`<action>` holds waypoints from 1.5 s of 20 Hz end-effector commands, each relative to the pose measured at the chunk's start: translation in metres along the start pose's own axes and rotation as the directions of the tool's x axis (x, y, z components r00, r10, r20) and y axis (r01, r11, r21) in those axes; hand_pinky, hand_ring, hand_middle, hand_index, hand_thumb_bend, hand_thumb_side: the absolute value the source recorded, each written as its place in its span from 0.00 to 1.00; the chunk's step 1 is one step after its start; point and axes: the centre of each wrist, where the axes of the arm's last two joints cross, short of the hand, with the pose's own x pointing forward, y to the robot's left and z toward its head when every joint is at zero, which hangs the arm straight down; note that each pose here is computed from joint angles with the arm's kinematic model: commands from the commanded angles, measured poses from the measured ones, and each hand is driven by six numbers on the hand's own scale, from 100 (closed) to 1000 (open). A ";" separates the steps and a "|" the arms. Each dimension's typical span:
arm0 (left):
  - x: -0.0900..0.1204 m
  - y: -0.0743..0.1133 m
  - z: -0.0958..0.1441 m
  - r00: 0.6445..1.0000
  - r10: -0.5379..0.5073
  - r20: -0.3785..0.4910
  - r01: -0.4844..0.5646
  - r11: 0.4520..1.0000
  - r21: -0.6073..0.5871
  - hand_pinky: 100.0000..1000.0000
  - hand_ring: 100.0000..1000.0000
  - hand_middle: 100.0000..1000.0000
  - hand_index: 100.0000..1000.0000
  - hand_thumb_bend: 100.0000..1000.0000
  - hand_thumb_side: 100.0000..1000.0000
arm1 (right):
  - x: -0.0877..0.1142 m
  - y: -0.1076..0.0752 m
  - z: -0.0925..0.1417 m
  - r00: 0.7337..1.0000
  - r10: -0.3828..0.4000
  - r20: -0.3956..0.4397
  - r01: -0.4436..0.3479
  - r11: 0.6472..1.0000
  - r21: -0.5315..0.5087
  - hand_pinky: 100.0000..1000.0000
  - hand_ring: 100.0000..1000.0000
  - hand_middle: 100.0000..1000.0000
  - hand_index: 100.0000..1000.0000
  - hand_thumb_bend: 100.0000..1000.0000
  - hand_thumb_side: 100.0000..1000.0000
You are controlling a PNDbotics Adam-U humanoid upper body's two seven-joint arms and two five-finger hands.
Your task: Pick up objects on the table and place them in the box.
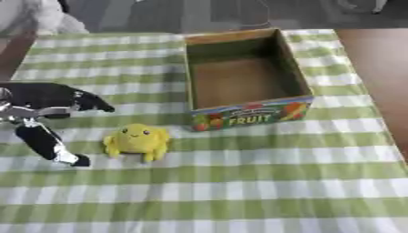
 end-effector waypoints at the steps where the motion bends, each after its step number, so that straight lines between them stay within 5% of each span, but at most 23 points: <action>1: 0.001 0.014 0.005 0.992 -0.111 0.060 0.114 0.992 -0.054 0.90 0.91 0.85 1.00 0.55 0.60 | 0.006 -0.002 -0.004 1.000 -0.007 0.028 0.007 1.000 0.002 0.77 0.86 0.50 0.81 0.00 0.53; 13: 0.015 0.031 -0.022 0.996 -0.067 0.056 0.063 0.994 0.085 0.88 0.87 0.79 0.95 0.54 0.70 | 0.005 -0.003 -0.001 1.000 -0.002 0.015 0.002 1.000 0.005 0.77 0.87 0.50 0.81 0.00 0.52; 30: 0.013 0.007 -0.056 0.999 0.030 0.021 -0.030 0.999 0.014 0.85 0.85 0.74 0.95 0.51 0.73 | 0.004 -0.003 -0.001 1.000 -0.003 0.011 0.003 1.000 0.005 0.78 0.87 0.50 0.81 0.00 0.52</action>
